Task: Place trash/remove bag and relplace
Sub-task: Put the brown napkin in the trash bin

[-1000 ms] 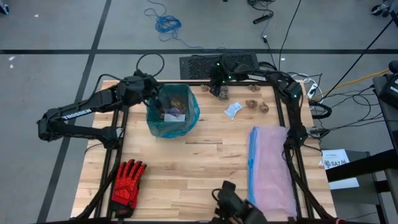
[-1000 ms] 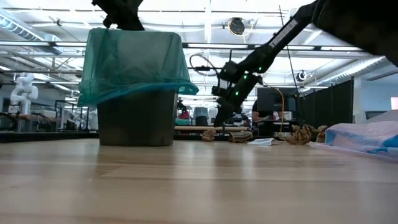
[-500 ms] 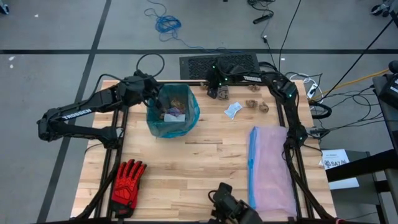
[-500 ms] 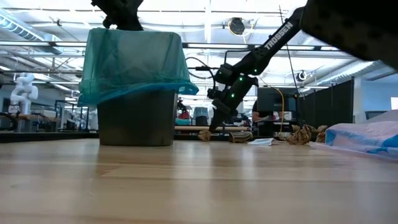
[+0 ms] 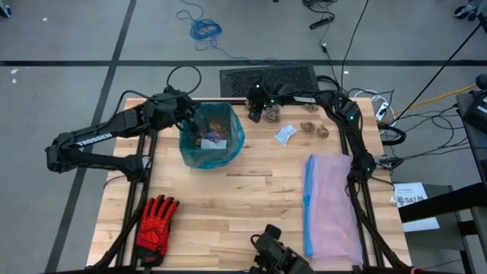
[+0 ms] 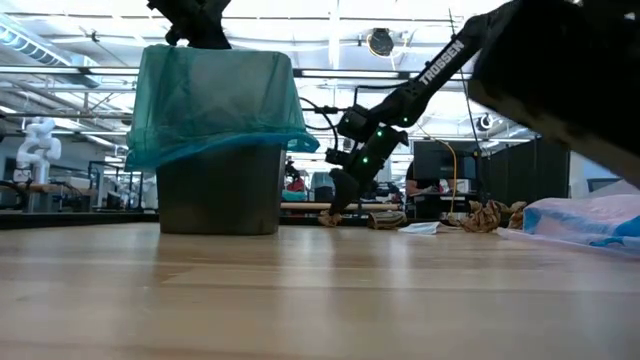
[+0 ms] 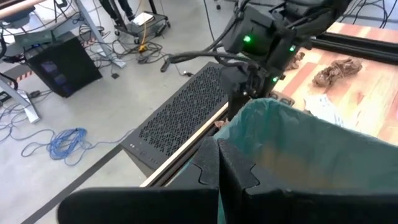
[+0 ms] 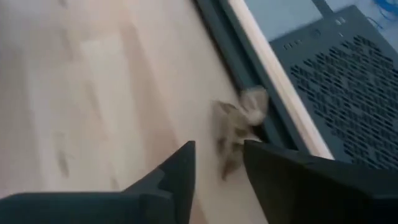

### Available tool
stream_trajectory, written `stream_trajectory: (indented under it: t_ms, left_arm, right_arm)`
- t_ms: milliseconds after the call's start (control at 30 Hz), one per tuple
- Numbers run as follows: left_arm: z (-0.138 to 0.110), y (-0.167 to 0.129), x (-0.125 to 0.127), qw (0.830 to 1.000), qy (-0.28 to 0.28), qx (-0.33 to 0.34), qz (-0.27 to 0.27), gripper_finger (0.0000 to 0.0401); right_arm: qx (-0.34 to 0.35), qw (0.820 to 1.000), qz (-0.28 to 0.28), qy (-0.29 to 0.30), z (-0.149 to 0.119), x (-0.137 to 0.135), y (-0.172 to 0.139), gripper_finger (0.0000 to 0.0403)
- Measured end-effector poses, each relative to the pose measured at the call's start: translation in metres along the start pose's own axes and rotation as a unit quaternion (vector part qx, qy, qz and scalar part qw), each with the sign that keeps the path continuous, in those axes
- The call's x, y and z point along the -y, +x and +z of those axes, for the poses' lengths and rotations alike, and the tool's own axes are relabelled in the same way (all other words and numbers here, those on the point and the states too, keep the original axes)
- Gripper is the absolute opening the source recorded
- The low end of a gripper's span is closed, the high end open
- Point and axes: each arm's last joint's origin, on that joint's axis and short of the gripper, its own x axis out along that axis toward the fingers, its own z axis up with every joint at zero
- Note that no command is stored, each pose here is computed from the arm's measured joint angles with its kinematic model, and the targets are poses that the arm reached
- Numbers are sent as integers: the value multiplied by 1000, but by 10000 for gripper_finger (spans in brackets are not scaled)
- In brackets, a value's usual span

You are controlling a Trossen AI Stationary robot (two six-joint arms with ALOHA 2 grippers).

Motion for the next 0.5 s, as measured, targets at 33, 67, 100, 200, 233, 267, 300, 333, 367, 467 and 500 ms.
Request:
stream_trajectory:
  t_ms: [33,67,100,200,233,267,300,333,367,467,500]
  left_arm:
    - [1,0,0,1000,-1,3,0,0]
    - [1,0,0,1000,-2,6,0,0]
    - [1,0,0,1000,-3,7,0,0]
    - [2,0,0,1000,5,9,0,0]
    - [3,0,0,1000,4,12,0,0]
    - [3,0,0,1000,4,15,0,0]
    - [3,0,0,1000,5,17,0,0]
    - [4,0,0,1000,4,20,0,0]
    - [4,0,0,1000,4,22,0,0]
    - [6,0,0,999,10,31,0,0]
    - [8,0,0,999,9,39,1,0]
  right_arm:
    - [-3,1000,-3,2,-2,2,1,100]
    - [-10,1000,-3,5,-4,4,2,78]
    - [-17,1000,-3,6,-6,4,2,49]
    - [-15,1000,-4,2,-5,6,0,10]
    - [-12,1000,-3,-1,-3,5,-3,7]
    - [-12,1000,-1,-5,-1,4,-6,4]
    - [-16,1000,0,-8,0,3,-11,2]
    - [-20,1000,2,-10,2,0,-16,2]
    - [-19,1000,2,-11,5,-2,-24,1]
    - [1,1000,-13,-27,21,-13,-52,1]
    - [14,999,-23,-37,28,-20,-63,1]
